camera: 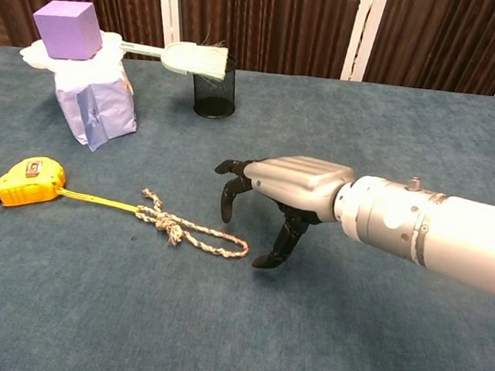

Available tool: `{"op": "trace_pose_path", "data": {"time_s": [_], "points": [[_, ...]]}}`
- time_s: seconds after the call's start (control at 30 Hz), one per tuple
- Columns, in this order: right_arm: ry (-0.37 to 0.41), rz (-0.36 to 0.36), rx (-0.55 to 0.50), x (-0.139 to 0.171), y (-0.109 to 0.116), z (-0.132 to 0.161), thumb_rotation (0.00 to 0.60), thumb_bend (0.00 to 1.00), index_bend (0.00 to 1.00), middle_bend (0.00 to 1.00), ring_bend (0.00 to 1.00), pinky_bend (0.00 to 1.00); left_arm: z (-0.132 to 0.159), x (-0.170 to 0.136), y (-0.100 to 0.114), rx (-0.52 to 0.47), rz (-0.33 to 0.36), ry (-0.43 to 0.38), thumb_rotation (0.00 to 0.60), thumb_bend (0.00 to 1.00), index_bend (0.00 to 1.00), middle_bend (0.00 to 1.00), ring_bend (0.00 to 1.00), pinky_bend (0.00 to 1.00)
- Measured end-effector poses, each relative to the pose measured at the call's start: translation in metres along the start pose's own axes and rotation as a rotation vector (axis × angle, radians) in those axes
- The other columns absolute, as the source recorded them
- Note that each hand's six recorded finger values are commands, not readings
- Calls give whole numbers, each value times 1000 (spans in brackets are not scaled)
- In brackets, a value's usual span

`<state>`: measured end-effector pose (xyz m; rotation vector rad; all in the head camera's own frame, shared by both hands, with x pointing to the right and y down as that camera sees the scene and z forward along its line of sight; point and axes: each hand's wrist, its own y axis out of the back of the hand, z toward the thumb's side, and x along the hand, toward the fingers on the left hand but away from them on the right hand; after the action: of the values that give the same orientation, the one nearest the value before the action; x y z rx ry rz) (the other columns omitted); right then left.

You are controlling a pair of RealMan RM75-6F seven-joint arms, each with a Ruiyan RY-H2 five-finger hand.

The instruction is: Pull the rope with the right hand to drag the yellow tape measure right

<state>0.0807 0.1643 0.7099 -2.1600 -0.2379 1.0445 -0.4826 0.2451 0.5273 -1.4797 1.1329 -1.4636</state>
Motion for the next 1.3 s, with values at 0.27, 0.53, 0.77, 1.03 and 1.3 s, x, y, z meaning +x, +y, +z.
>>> {"op": "trace_pose_path", "data": {"time_s": [0.27,0.53,0.77,1.03,1.3], "points": [[-1,0,-8,-6,-3,3,600,412,505,0,0,0,-1,0,1,1,-1,3,600,467,44,0,0,72],[11,10,-8,-11,-9,7,600,415,511,0,0,0,-4,-2,3,-5,4,9,600,466,44,0,0,72],[11,19,9,-7,-15,5,600,416,532,0,0,0,-5,-2,4,-12,8,9,600,466,44,0,0,72],[4,28,24,-9,-18,2,600,421,566,0,0,0,-5,-2,4,-11,8,11,600,467,44,0,0,72],[9,37,38,-10,-22,4,600,428,628,0,0,0,-6,-2,4,-13,10,13,600,466,44,0,0,73]]}}
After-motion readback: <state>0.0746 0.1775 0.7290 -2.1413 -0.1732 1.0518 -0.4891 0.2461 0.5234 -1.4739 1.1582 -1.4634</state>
